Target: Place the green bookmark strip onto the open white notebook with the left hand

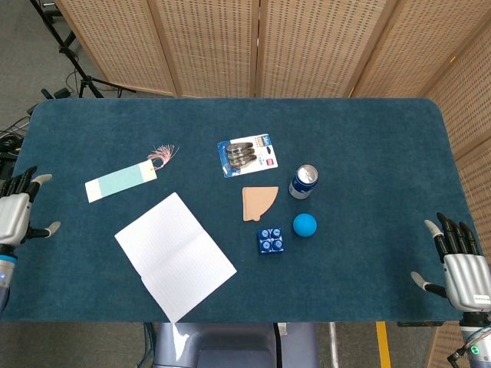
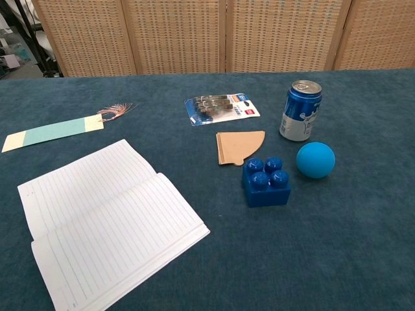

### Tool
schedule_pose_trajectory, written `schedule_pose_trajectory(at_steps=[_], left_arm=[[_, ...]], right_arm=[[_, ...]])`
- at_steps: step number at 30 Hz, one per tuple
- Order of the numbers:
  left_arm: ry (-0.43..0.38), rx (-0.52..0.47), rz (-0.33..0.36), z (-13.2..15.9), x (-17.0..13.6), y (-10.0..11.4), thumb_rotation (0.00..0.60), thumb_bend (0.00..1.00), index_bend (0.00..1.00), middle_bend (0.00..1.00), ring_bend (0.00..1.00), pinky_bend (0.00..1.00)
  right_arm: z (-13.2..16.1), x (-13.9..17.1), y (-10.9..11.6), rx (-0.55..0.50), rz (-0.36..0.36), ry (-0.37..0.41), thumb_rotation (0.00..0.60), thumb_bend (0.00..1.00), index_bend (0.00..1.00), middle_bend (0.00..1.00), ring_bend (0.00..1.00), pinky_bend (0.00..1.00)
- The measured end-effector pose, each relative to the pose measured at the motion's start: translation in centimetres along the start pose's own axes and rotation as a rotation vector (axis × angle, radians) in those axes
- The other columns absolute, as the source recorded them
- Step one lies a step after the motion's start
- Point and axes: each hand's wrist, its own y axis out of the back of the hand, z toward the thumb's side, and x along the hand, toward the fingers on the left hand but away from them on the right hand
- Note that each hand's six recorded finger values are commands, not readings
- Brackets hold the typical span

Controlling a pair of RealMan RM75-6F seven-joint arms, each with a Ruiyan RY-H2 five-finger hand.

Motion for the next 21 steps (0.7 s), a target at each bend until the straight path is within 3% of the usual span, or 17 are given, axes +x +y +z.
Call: schedule_pose_trajectory(at_steps=[6, 13, 21], left_arm=[[0.064, -0.027, -0.057, 0.6, 3.7, 0.6, 0.6, 0.2, 0.28, 0.0, 0.0, 0.0], [0.138, -0.073, -0.143, 1.8, 7.4, 0.3, 0.6, 0.2, 0.3, 0.0, 0.0, 0.0], [0.222, -0.017, -0.175, 3.1, 11.0, -0.6, 0.6, 0.17, 0.3, 0.0, 0.0, 0.0]], right_arm=[[-0.2, 0.0, 0.2, -0.019, -0.007, -0.001, 0.6, 0.19, 0.07, 0.0, 0.0, 0.02], [-0.4, 0.0, 0.4, -0.033, -0.008, 0.0, 0.6, 0.19, 0.07, 0.0, 0.0, 0.02], [-0.6, 0.0, 0.6, -0.057, -0.011, 0.002, 0.6, 0.19, 0.07, 0.0, 0.0, 0.02]])
